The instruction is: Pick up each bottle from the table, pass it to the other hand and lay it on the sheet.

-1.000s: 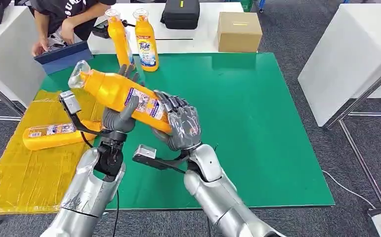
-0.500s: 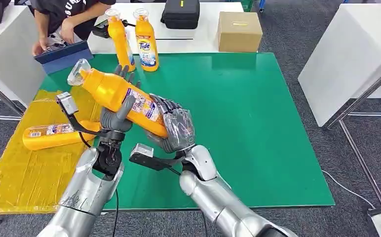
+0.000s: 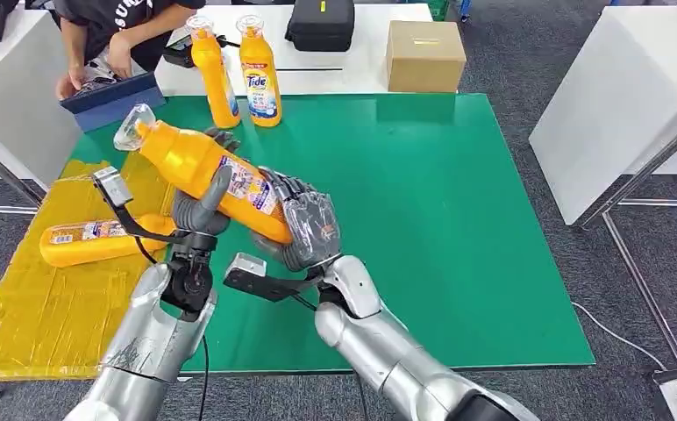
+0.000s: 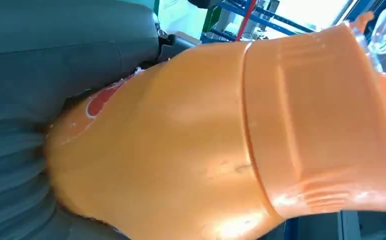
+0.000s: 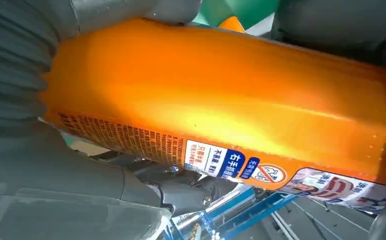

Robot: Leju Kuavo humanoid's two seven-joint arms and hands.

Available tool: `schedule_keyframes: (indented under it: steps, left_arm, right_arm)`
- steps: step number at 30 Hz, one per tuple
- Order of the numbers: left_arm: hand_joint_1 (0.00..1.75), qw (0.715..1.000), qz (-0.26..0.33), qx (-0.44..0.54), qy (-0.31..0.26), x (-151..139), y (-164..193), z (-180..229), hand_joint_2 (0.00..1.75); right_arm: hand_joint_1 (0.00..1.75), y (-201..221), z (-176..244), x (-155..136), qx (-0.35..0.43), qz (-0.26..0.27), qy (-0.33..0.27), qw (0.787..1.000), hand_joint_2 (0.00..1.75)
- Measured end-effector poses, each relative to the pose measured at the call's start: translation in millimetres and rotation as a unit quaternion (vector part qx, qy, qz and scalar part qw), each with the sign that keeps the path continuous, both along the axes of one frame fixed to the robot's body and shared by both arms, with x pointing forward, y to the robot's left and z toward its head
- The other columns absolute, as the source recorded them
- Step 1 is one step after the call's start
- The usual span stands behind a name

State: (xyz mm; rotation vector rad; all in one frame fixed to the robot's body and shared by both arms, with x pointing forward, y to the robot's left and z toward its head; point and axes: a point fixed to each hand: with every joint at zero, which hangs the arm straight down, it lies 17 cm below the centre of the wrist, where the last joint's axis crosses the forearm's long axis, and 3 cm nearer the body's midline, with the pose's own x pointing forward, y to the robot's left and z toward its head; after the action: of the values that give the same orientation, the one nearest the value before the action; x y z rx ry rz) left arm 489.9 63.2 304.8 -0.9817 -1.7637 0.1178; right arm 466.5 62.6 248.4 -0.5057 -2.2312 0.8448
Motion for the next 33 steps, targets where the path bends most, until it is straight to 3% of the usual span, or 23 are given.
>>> schedule_keyframes:
  steps: [19,20,21,22,26,28,30,33]
  left_arm:
    - [1.75,1.000,0.012,0.004,-0.003,0,5,-2,1.75]
    - [1.75,1.000,0.013,0.006,-0.004,1,6,-2,1.75]
    - [1.75,1.000,0.017,0.010,-0.006,1,6,-1,1.75]
    - [1.75,0.999,0.027,0.017,-0.011,1,7,0,1.75]
    - [1.75,0.993,0.089,0.059,-0.051,4,19,13,1.75]
    - [1.75,0.982,0.151,0.092,-0.073,9,37,17,1.75]
    - [1.75,0.959,0.234,0.130,-0.099,17,69,22,1.75]
    - [1.75,0.901,0.346,0.208,-0.156,19,110,31,1.75]
  right_arm:
    - [1.75,1,-4,0,0.007,0.006,0.010,1.000,1.75]
    - [1.66,0,-4,0,0.013,0.007,0.014,1.000,1.75]
    - [0.09,-1,-4,1,0.024,0.009,0.019,0.999,1.75]
    - [0.00,-2,-3,0,0.039,0.015,0.024,0.999,1.75]
    - [0.00,-13,-2,-5,0.098,0.037,0.027,0.994,1.75]
    - [0.00,-29,0,-7,0.143,0.037,0.036,0.988,1.75]
    - [0.00,-50,1,-11,0.177,0.031,0.039,0.983,1.75]
    - [0.00,-84,8,-15,0.212,0.021,0.033,0.977,1.75]
